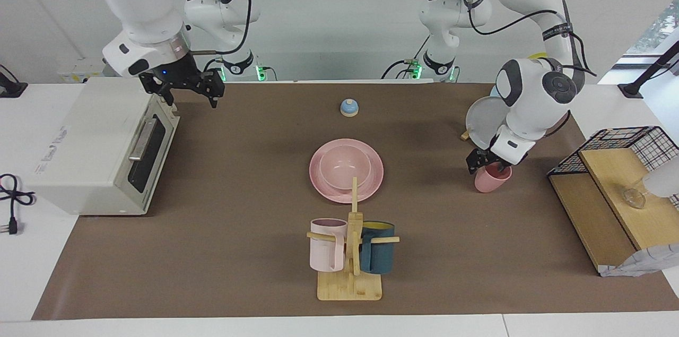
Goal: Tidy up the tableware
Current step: 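Set the bowl on the plate while the left gripper grasps the pink cup, then carry the pink cup over the bowl with the left gripper and lower it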
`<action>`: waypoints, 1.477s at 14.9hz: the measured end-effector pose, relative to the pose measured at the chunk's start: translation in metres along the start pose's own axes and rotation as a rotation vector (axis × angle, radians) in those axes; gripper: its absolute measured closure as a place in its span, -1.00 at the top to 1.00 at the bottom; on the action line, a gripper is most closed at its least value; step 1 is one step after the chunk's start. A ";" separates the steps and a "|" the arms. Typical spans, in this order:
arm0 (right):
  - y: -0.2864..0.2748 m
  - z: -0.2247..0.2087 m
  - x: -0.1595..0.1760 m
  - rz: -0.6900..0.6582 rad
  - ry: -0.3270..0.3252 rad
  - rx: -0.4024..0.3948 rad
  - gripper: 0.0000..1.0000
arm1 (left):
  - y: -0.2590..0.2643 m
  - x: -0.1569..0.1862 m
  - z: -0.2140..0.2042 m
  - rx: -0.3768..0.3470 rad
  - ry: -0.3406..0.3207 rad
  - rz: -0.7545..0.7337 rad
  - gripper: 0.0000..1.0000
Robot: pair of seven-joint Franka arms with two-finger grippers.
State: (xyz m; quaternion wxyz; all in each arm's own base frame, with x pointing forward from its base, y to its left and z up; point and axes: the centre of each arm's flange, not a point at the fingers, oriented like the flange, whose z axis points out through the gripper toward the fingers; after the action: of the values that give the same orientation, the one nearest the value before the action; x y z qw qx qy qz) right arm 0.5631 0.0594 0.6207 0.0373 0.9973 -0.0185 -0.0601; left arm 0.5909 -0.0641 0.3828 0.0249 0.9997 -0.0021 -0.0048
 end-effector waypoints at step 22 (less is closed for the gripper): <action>0.041 0.045 -0.019 -0.079 0.023 0.013 1.00 | 0.383 -0.075 -0.076 -0.054 -0.042 -0.234 -0.91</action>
State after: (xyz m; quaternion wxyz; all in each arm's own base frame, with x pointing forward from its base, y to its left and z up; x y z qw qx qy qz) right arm 0.5370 0.0158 0.5819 0.0288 0.9981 0.0211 -0.0501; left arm 0.5153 -0.4430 0.4782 0.0511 0.9917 0.1143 -0.0287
